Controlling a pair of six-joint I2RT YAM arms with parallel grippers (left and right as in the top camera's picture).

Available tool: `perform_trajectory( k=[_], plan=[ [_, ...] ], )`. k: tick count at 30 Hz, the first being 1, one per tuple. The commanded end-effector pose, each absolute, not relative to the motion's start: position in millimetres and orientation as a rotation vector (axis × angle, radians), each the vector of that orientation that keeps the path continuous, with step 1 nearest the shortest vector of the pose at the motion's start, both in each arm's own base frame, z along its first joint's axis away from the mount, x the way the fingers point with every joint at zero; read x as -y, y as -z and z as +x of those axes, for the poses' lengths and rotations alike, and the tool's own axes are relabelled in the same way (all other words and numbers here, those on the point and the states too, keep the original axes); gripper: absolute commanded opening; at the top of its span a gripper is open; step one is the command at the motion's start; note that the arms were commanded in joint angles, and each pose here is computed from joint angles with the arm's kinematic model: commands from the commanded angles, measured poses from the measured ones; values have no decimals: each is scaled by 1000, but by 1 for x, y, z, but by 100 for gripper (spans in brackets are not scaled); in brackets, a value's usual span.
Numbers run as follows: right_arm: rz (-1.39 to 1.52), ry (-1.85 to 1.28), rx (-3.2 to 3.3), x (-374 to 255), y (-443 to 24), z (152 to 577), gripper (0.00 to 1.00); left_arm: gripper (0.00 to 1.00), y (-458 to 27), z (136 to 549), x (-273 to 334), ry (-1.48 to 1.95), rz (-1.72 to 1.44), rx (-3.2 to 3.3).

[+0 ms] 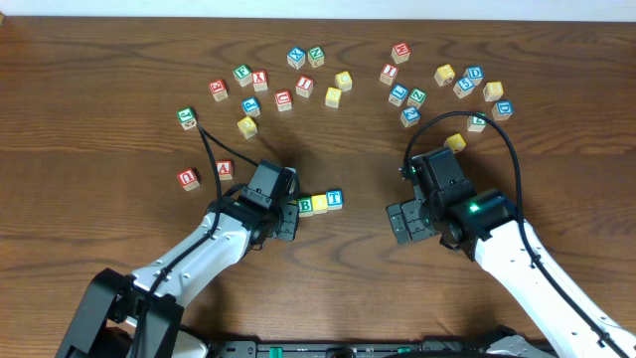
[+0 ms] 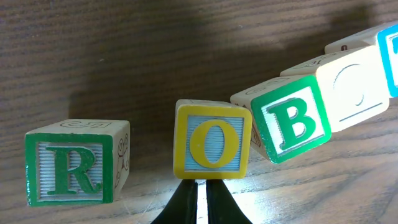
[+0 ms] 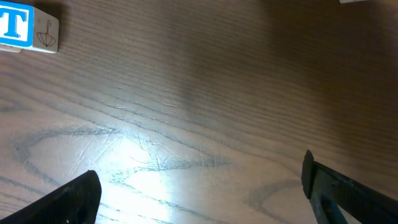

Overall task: Spell out ROBOT
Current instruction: 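Press the left gripper tips against the yellow O to align it, then move the left gripper left and push the green R block rightward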

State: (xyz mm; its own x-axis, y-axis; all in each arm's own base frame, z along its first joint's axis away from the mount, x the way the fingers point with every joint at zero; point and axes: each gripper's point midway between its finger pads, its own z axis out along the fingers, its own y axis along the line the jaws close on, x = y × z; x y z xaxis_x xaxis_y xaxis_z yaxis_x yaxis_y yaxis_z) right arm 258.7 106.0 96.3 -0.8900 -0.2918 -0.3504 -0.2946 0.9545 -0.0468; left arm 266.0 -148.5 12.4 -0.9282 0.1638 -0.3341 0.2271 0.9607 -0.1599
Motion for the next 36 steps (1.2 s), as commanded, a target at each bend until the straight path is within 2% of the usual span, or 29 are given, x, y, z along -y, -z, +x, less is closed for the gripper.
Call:
perform_trajectory(
  k=[1,4,6,8,12,22,36],
  plan=[
    [-409,5,-2757,-103,-93,258,99,8,-8,262,142,253,264,-2811],
    [-409,5,-2757,-103,-93,258,99,9,-6,253,143,278,280,-2849],
    [-409,5,-2757,-103,-93,258,99,16,-6,247,143,287,293,-2869],
    [-409,5,-2757,-103,-93,258,99,16,-7,246,142,284,293,-2872],
    [-409,5,-2757,-103,-93,258,99,8,-19,248,144,301,292,-2834],
    [-409,5,-2757,-103,-93,258,99,8,-72,262,138,291,259,-2640],
    [-409,5,-2757,-103,-93,258,99,8,-74,284,80,39,40,-2607]
  ],
)
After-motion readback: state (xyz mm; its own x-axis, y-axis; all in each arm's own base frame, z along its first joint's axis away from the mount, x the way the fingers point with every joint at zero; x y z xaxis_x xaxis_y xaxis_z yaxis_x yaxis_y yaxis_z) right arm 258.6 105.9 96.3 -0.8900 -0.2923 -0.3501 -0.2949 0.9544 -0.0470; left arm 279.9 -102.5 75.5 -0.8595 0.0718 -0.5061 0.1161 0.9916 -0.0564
